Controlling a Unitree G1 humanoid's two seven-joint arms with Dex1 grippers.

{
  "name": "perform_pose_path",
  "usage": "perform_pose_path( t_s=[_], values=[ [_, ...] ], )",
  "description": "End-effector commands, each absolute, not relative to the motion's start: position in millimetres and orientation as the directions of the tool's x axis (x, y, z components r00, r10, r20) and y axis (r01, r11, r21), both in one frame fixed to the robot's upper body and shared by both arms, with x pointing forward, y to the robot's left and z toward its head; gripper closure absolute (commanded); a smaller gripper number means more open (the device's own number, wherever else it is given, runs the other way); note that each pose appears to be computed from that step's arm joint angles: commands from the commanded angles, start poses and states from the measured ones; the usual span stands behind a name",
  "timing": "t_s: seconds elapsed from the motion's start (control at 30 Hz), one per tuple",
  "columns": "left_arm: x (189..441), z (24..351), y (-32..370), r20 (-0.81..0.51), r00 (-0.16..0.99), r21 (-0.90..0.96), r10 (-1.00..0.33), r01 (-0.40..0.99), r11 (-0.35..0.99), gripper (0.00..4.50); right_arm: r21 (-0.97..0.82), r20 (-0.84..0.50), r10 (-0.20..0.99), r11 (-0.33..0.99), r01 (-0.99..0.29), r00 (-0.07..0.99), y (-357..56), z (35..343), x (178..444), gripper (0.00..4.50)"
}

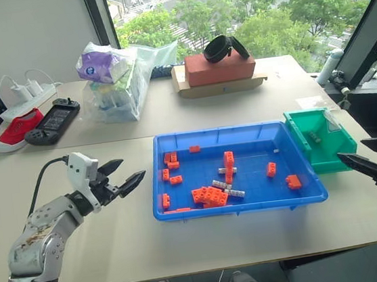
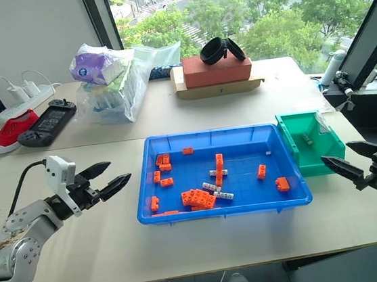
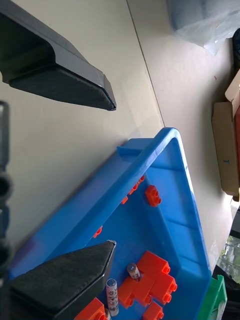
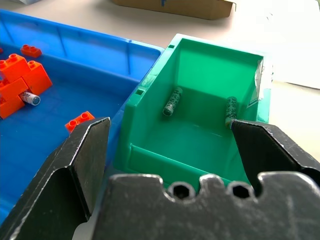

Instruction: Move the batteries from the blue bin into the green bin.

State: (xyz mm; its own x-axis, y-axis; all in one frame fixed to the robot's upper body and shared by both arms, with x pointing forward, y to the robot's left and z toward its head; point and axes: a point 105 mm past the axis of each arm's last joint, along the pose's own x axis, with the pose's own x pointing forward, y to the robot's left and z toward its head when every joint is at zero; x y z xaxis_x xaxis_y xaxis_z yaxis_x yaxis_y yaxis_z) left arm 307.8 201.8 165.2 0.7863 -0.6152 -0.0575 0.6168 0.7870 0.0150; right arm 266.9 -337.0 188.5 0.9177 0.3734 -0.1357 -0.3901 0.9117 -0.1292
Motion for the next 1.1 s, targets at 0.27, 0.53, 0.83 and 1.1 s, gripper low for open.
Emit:
perform_pose_path(
  t_s=[0.27,0.53,0.83,1.1],
  values=[
    [298,215,192,-0.033,0.65,0.161,-0.759,0.753,0.638,0.0,-0.389,-0.255,0.482,0.742,-0.545,0.838,-280,250,296,0.02],
    [272,222,168,-0.011,0.586,0.12,-0.811,0.805,0.58,0.0,-0.409,-0.476,0.661,0.418,-0.811,0.58,-198,270,300,0.02],
    [262,204,163,-0.031,0.633,0.107,-0.774,0.772,0.627,0.0,-0.39,-0.557,0.754,0.133,-0.911,0.349,-131,257,307,0.02],
    [250,192,167,-0.075,0.65,0.121,-0.756,0.758,0.641,0.0,-0.387,-0.593,0.7,0.186,-0.903,0.398,-121,234,336,0.02]
  ],
)
